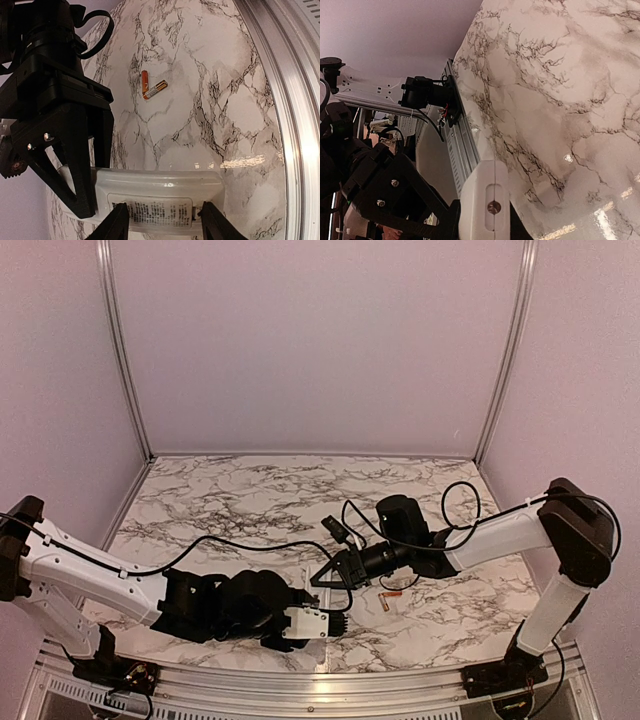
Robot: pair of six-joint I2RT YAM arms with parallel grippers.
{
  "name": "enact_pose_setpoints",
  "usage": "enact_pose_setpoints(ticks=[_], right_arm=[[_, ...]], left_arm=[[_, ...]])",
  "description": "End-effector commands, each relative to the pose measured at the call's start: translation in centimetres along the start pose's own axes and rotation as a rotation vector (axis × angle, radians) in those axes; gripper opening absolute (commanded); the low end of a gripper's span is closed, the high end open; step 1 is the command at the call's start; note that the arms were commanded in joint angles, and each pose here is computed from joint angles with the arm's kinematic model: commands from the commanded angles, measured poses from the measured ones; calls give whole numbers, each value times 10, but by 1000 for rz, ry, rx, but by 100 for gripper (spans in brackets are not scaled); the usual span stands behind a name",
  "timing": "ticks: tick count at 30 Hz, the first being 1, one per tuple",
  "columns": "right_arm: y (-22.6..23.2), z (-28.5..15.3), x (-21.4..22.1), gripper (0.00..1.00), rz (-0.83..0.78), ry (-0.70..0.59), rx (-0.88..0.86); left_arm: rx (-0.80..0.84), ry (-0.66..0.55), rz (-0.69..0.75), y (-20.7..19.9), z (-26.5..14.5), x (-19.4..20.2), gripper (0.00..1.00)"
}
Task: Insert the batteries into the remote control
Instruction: Remove the battery cover from the remote control.
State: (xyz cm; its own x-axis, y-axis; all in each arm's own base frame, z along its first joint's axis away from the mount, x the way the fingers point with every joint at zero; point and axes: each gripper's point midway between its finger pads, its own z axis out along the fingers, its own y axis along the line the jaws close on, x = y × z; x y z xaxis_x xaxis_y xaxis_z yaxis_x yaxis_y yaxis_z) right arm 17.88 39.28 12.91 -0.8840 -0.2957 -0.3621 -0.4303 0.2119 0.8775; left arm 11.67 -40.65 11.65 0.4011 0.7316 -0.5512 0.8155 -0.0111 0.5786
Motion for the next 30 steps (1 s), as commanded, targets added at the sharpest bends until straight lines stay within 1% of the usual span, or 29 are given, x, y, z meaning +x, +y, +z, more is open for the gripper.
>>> enact_pose_setpoints(ticks=[1,5,8,12,22,25,30], right_arm=[[13,5,0,0,-27,14,-50],[18,6,2,0,-29,21,-70],[24,8,5,0,-32,34,-95],[24,9,7,0,-17,42,-108],[9,14,12,0,17,57,-83],[1,13,11,0,32,49,-61],[-13,4,3,0,60,4,-17]], left_arm=[[24,21,18,-11,5,8,51],[7,41,23,-10,7,13,52],[-55,68,29,-1,9,20,52],[-140,74,30,14,7,20,49],[-262,26,2,40,-10,10,42],[-276,3,-5,44,-16,7,41],[-271,-1,-9,43,-19,8,41]])
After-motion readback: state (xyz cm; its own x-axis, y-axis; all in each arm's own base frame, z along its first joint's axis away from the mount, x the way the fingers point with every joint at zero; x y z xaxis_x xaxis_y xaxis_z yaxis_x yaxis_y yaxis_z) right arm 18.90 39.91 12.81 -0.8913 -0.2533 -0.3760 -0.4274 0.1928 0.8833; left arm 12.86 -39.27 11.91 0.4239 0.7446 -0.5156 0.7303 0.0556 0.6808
